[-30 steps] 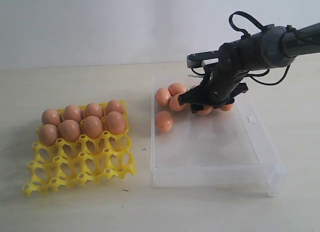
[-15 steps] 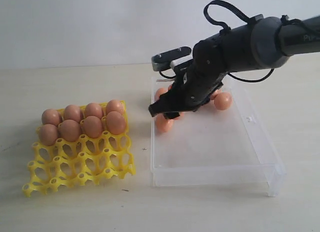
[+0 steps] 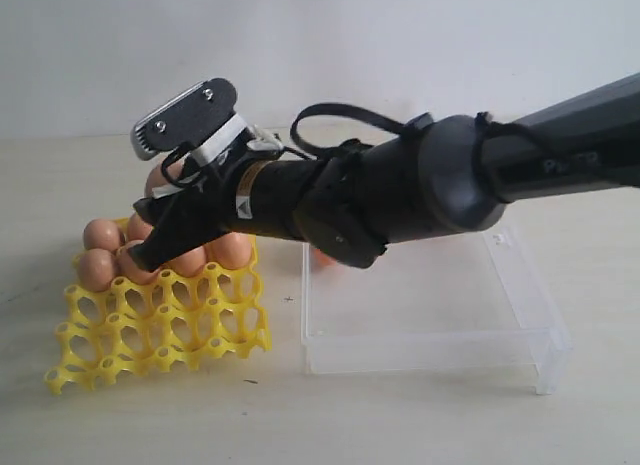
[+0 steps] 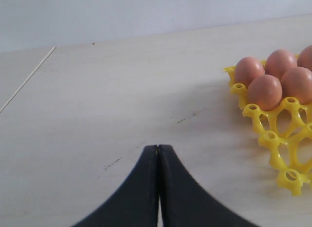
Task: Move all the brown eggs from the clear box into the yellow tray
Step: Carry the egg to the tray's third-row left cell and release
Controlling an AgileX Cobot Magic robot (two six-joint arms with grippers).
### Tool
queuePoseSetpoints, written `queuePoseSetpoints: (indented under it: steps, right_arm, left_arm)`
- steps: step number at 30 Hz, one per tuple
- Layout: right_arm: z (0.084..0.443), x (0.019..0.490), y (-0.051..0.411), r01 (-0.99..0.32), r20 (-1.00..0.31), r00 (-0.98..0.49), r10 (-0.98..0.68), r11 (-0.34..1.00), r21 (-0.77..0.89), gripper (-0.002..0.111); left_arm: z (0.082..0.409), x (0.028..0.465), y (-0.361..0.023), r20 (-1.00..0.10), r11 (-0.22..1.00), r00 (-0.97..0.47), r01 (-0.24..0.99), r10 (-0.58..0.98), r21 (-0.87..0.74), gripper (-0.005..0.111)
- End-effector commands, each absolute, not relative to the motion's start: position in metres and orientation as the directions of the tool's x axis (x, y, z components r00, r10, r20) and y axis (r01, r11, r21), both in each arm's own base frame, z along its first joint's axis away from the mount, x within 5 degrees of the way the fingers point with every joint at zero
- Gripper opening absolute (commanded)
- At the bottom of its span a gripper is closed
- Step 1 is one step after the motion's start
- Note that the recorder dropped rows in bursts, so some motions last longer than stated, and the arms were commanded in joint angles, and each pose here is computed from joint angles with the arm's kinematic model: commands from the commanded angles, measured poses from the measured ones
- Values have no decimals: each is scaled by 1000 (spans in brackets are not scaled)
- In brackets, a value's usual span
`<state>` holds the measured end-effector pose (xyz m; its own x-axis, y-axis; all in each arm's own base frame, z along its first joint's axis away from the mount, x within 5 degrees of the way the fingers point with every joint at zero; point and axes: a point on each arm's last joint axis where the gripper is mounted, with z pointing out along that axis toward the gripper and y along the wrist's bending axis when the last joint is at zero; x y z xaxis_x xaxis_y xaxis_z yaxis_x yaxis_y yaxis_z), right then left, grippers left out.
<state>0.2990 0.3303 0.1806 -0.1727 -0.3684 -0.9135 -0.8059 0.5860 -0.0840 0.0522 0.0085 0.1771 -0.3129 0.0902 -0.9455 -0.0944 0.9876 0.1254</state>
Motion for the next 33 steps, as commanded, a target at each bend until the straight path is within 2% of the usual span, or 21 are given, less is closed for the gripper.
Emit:
queuePoseSetpoints:
  steps: [1,13,24,33]
  right_arm:
    - [165,295,350,-837,-934,-127,-334,541,-79,0]
    - [139,295,392,-883,-933,-121,-340,466,-56,0]
    - [127,297,396,-893,-913,-151,-380,449,-39,0]
    - [124,294,400,-896,-915,-226,-335,440,60,0]
  left_arm:
    - [179,52,8,-951,988,-295,-91,90,122,0]
    - [179,52,8,-951,988,-295,-91,90,122,0]
    - [179,52,8,-951,988,-295,-91,90,122,0]
    - [179,52,8,-951,988,-295,-91,90,122,0]
